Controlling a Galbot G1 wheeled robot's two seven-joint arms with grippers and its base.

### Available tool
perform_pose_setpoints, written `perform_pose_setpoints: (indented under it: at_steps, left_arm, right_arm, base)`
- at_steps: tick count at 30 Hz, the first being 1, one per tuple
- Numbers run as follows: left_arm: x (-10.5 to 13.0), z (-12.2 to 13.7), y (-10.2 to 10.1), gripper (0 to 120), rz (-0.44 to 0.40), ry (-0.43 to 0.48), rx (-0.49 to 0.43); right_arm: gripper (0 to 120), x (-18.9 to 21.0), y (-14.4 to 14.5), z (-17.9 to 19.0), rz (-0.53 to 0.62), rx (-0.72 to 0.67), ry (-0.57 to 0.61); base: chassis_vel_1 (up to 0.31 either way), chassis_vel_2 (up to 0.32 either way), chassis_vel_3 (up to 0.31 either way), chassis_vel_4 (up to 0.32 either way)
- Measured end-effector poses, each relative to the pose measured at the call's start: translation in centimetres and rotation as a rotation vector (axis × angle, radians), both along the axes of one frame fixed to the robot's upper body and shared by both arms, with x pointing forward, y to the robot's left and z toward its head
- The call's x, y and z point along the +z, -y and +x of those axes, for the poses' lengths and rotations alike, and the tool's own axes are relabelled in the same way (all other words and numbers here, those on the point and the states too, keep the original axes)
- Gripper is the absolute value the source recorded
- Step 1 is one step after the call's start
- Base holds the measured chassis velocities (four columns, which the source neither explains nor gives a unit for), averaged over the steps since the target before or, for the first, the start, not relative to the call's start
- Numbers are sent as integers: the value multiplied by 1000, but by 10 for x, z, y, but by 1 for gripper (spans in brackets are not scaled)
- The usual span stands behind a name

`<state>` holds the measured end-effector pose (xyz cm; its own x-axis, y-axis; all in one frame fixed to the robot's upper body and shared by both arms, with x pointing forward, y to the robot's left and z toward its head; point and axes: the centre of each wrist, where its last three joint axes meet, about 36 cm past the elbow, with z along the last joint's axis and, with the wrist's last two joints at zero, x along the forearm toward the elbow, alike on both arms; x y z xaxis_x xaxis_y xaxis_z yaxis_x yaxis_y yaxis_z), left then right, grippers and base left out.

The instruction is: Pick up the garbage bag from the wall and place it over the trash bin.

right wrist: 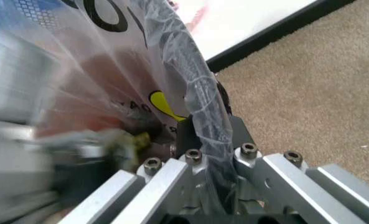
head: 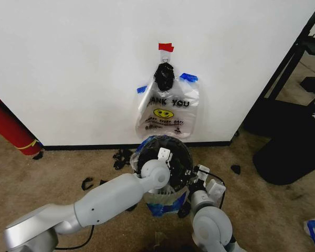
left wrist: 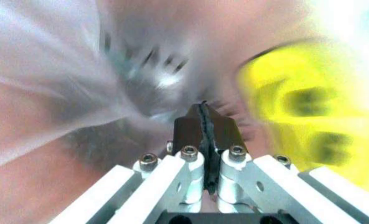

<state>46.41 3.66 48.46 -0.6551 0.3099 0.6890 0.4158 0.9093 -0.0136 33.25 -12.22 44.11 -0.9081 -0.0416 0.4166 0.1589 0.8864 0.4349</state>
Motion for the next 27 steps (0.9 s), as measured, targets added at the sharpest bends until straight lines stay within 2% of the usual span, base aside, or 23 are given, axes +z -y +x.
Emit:
perform_pose_setpoints:
  at_steps: [2, 3, 6, 10, 11, 14, 16, 17, 18, 22, 24, 27]
  left_arm:
    - [16, -11, 0, 0, -32, 27, -40]
    - [16, -11, 0, 0, -32, 27, -40]
    - [35, -28, -4, 0, -104, 55, -92]
    - [44, -47, -30, 0, -193, 105, -97]
    - [44, -47, -30, 0, -193, 105, -97]
    - [37, -60, -64, 0, -263, 161, -63]
    - [35, -68, -79, 6, -302, 187, -53]
    - [36, -79, -98, 13, -343, 233, -41]
    - [36, -79, -98, 13, -343, 233, -41]
    - [46, -101, -126, 27, -424, 350, -18]
    - [45, -116, -137, 39, -484, 426, 6]
    - [40, -125, -141, 46, -511, 449, 25]
  right_arm:
    - [0, 0, 1, 3, 6, -9, -8]
    - [0, 0, 1, 3, 6, -9, -8]
    - [0, 0, 4, 5, 23, -26, -24]
    - [0, 2, 13, 8, 66, -48, -61]
    - [0, 2, 13, 8, 66, -48, -61]
    - [0, 7, 18, 11, 99, -56, -77]
    - [0, 8, 20, 13, 108, -61, -81]
    - [0, 10, 22, 15, 121, -68, -88]
    - [0, 10, 22, 15, 121, -68, -88]
    - [0, 15, 30, 23, 168, -89, -117]
    - [0, 25, 41, 35, 230, -127, -154]
    - [0, 30, 48, 42, 255, -145, -158]
  base:
    - [0, 0, 0, 0]
    - [0, 0, 0, 0]
    - [0, 0, 0, 0]
    - [0, 0, 0, 0]
    - [0, 0, 0, 0]
    - [0, 0, 0, 0]
    - [0, 0, 0, 0]
    - [0, 0, 0, 0]
    - [0, 0, 0, 0]
    - [0, 0, 0, 0]
    - [0, 0, 0, 0]
    - [0, 0, 0, 0]
